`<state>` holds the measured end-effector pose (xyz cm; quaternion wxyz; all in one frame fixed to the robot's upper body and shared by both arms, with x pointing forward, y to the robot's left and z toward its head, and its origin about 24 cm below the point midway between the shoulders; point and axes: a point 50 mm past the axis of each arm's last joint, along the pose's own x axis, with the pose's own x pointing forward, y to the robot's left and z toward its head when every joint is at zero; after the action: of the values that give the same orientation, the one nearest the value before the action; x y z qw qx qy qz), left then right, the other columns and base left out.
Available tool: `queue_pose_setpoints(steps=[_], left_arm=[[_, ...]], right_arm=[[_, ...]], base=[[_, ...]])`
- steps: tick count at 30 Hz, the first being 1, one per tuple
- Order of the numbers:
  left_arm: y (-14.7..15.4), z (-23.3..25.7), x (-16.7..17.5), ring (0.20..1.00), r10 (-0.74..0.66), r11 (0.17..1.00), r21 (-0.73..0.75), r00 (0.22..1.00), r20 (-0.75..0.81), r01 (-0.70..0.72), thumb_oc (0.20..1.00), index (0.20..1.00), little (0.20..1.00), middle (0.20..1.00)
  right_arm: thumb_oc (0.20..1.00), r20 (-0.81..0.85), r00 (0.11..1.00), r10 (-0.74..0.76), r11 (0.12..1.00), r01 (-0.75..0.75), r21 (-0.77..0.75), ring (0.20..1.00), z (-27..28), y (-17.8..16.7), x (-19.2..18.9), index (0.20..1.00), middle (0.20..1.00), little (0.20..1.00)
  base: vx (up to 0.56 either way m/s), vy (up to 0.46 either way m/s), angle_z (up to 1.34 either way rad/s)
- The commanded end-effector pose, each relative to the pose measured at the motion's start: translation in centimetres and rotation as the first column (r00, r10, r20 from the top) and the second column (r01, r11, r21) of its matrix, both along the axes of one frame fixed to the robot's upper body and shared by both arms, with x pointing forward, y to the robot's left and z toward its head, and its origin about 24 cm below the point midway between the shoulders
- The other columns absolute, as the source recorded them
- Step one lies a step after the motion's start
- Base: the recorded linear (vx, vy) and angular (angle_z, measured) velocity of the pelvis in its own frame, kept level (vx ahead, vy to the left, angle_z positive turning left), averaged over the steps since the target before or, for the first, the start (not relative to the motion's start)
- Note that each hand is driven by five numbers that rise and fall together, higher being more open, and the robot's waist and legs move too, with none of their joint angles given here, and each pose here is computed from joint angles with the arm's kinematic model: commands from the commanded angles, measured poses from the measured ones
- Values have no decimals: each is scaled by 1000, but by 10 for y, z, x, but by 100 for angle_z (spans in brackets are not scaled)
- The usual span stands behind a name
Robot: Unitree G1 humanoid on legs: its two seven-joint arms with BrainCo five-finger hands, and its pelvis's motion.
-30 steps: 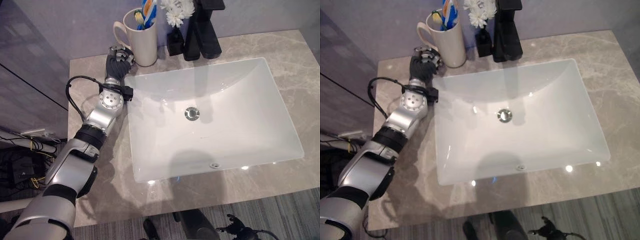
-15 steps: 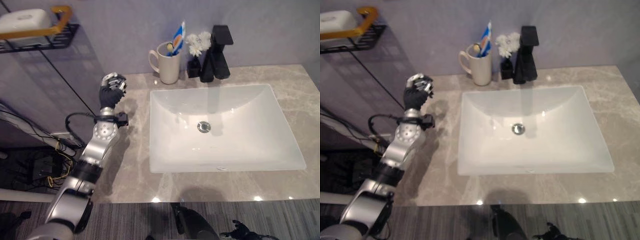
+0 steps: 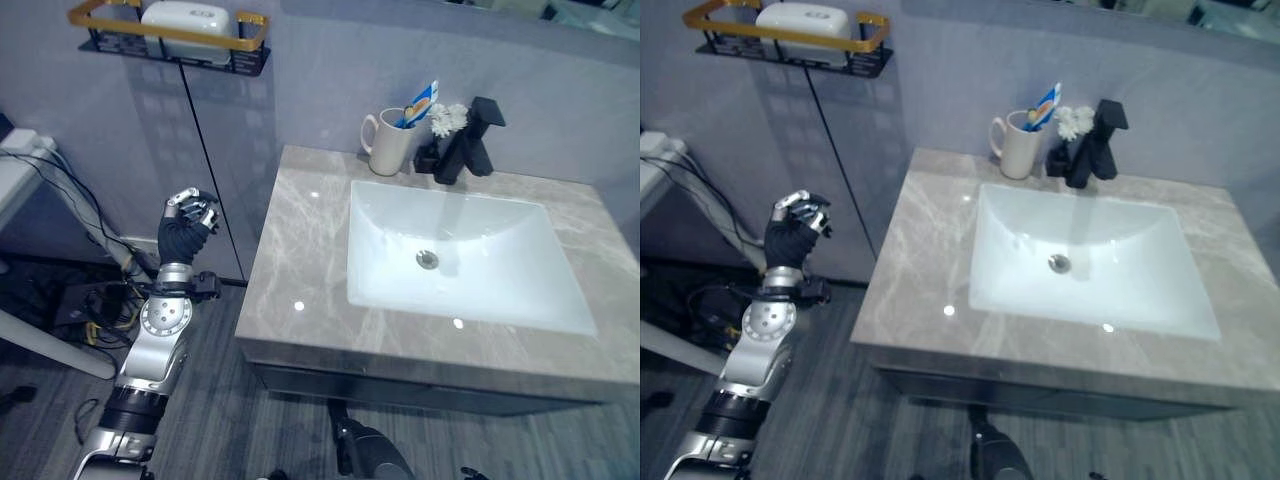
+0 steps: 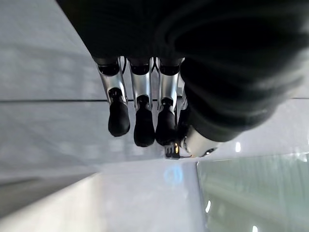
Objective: Put brush and paste in cup on sink, flatten towel.
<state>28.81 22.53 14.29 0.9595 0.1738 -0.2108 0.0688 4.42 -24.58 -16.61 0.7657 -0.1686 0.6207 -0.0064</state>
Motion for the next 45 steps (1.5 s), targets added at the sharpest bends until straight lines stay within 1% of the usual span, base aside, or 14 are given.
queue_pose_setpoints(steps=[1,7,11,15,17,18,21,24,25,26,27,30,33,45], left_arm=[[-7,39,-22,479,-51,982,187,971,235,6,479,479,479,479],[-8,22,-41,721,-76,964,264,979,188,24,721,721,721,721],[-15,8,-43,1000,-91,965,257,986,142,52,1000,1000,1000,1000],[-24,-14,-42,1000,-103,966,243,993,56,87,1000,1000,1000,1000],[-30,-27,-39,1000,-93,966,243,996,15,87,1000,1000,1000,1000],[-39,-35,-34,1000,-114,973,200,993,-32,118,1000,1000,1000,1000],[-50,-45,-27,1000,-151,974,159,984,-92,164,1000,1000,1000,1000],[-60,-77,-18,1000,-189,979,21,949,-251,200,1000,1000,1000,1000],[-60,-77,-18,1000,-191,979,19,949,-250,202,1000,1000,1000,1000],[-60,-105,-23,1000,-269,958,-196,887,-376,208,1000,1000,1000,1000],[-60,-114,-26,1000,-311,945,-238,852,-422,227,1000,1000,1000,1000],[-57,-119,-28,1000,-320,943,-237,835,-448,235,1000,1000,1000,1000],[-45,-176,-54,1000,-317,940,-316,677,-664,131,1000,1000,1000,1000],[-21,-237,-95,1000,-107,994,-103,453,-885,33,1000,1000,1000,1000]], right_arm=[[1000,-96,990,107,994,-106,14,1000,-4,9,-30,1000,1000,1000],[1000,-51,995,90,996,-90,-6,1000,-3,8,-23,1000,1000,1000],[1000,91,991,101,995,-100,-24,1000,2,10,17,1000,1000,1000],[1000,227,961,158,987,-145,-74,1000,13,7,42,1000,1000,1000],[1000,365,887,283,953,-217,-210,1000,36,-8,64,1000,1000,1000],[1000,443,859,256,954,-150,-260,1000,52,-24,72,1000,1000,1000],[1000,505,839,204,961,-72,-268,1000,63,-32,77,1000,1000,1000],[1000,525,787,324,931,-166,-325,1000,78,-35,97,1000,1000,1000],[1000,525,787,323,931,-165,-326,1000,78,-36,97,1000,1000,1000],[1000,507,793,338,925,-181,-334,1000,78,-39,100,1000,1000,1000],[1000,480,809,339,923,-189,-335,1000,76,-43,96,1000,1000,1000],[1000,453,824,341,922,-197,-334,1000,74,-47,90,1000,1000,1000],[1000,336,888,314,924,-204,-324,1000,62,-61,76,1000,1000,1000],[1000,168,968,184,971,-153,-182,1000,30,-46,40,1000,1000,1000]], base=[[-167,39,-96],[-146,-21,-86],[-184,-108,-166],[-104,-215,-181],[-55,-210,-55],[-41,-288,-101],[-5,-275,-91],[-65,-162,-95],[-38,-42,-206],[97,21,-160],[141,23,-215],[73,4,-91],[261,141,-44],[195,183,-55]])
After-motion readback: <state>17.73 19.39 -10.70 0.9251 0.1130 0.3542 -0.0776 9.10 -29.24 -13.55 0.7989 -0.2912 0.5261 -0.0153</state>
